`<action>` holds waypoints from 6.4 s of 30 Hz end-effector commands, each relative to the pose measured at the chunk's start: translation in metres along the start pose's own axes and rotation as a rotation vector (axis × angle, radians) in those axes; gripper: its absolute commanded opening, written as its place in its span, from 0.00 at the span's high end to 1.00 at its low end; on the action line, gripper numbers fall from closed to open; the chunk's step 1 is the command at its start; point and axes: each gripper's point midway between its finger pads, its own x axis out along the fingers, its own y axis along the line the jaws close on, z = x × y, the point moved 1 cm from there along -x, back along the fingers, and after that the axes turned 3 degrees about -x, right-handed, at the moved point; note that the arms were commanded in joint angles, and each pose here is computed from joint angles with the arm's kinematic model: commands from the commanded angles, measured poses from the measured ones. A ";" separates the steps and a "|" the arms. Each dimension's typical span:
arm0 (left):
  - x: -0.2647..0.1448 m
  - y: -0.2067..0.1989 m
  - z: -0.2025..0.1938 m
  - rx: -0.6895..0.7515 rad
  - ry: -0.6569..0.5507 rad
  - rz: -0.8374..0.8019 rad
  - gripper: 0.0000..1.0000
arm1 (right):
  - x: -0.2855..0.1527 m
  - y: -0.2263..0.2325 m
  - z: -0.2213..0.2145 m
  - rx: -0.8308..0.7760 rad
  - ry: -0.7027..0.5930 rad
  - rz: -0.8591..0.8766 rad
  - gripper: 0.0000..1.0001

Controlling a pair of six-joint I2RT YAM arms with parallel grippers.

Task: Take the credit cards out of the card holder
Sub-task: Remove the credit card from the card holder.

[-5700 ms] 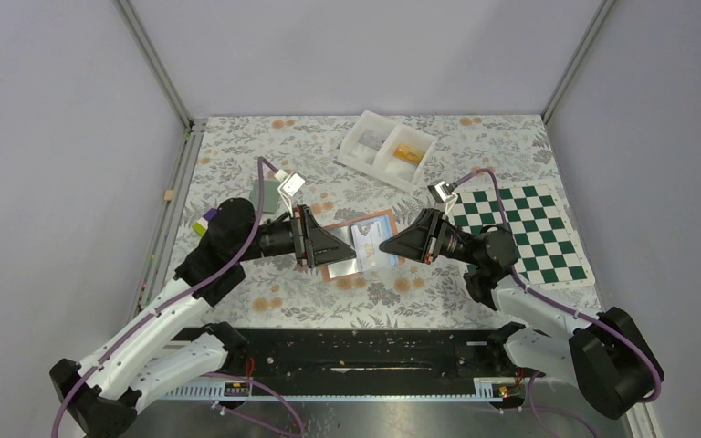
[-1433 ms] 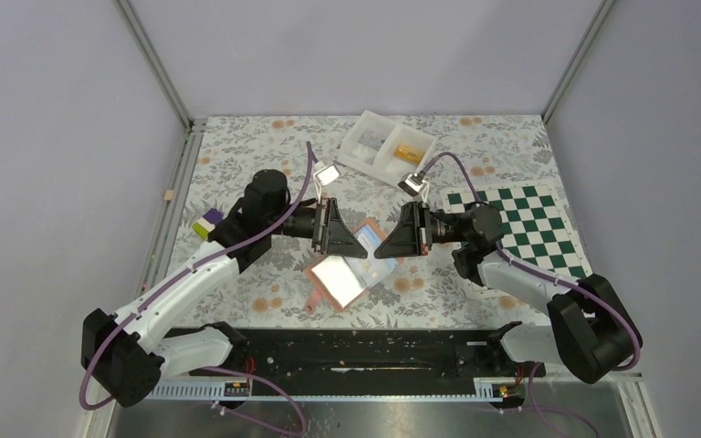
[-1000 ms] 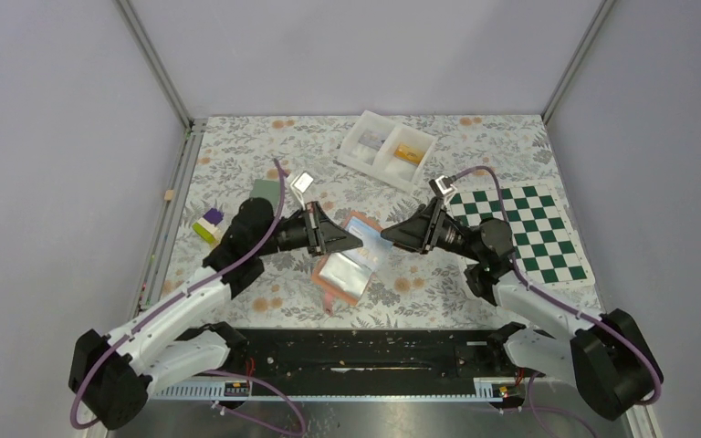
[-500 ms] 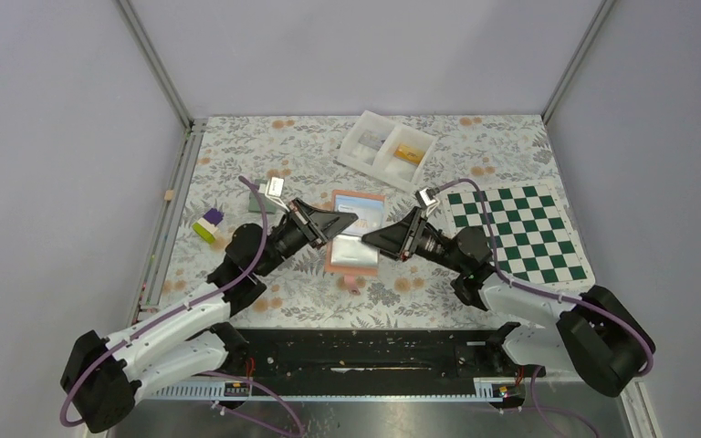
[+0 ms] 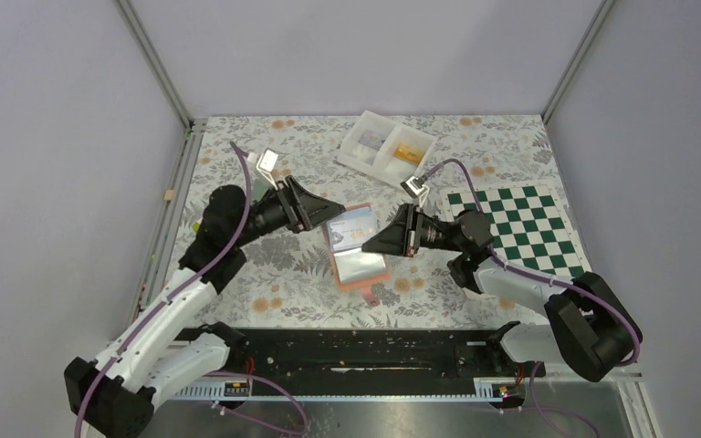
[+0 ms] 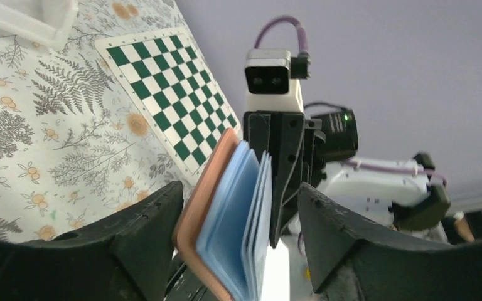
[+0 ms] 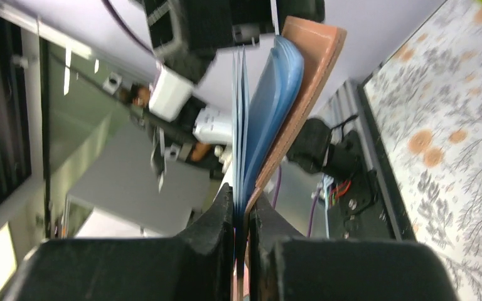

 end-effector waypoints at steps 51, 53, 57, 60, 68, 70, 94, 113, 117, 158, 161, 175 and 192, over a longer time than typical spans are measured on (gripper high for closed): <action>-0.022 -0.031 -0.035 -0.045 0.250 -0.239 1.00 | -0.020 0.032 0.014 -0.169 0.110 -0.200 0.31; -0.020 -0.026 -0.027 -0.042 0.174 -0.197 1.00 | -0.026 0.034 0.023 -0.164 0.035 -0.264 0.31; -0.023 -0.021 -0.012 -0.024 0.032 -0.163 1.00 | -0.045 0.042 0.043 -0.172 -0.189 -0.390 0.35; -0.025 -0.018 -0.002 -0.032 -0.059 -0.158 1.00 | -0.051 0.061 0.054 -0.166 -0.331 -0.321 0.49; -0.024 -0.015 0.010 -0.085 -0.189 -0.190 1.00 | -0.031 0.061 0.044 -0.077 -0.345 -0.191 0.72; -0.024 -0.017 0.010 -0.087 -0.205 -0.193 1.00 | -0.023 0.058 0.041 -0.071 -0.333 -0.176 0.72; -0.032 -0.033 0.008 -0.141 -0.236 -0.289 1.00 | 0.004 0.037 0.034 -0.004 -0.292 -0.124 0.71; -0.036 -0.039 0.006 -0.192 -0.238 -0.318 1.00 | 0.008 0.038 0.039 -0.009 -0.315 -0.120 0.70; -0.035 -0.037 0.003 -0.198 -0.230 -0.314 1.00 | 0.012 0.040 0.039 0.000 -0.307 -0.088 0.71; -0.024 -0.024 -0.012 -0.159 -0.157 -0.215 1.00 | 0.016 0.038 0.042 0.018 -0.325 -0.061 0.77; -0.022 -0.019 -0.014 -0.151 -0.150 -0.192 1.00 | 0.017 0.035 0.041 0.015 -0.320 -0.074 1.00; -0.028 -0.022 -0.004 -0.229 -0.158 -0.216 1.00 | -0.001 0.047 0.032 -0.093 -0.303 -0.108 1.00; -0.048 0.005 0.014 0.036 -0.267 0.013 1.00 | -0.049 0.024 0.032 -0.179 -0.355 -0.337 1.00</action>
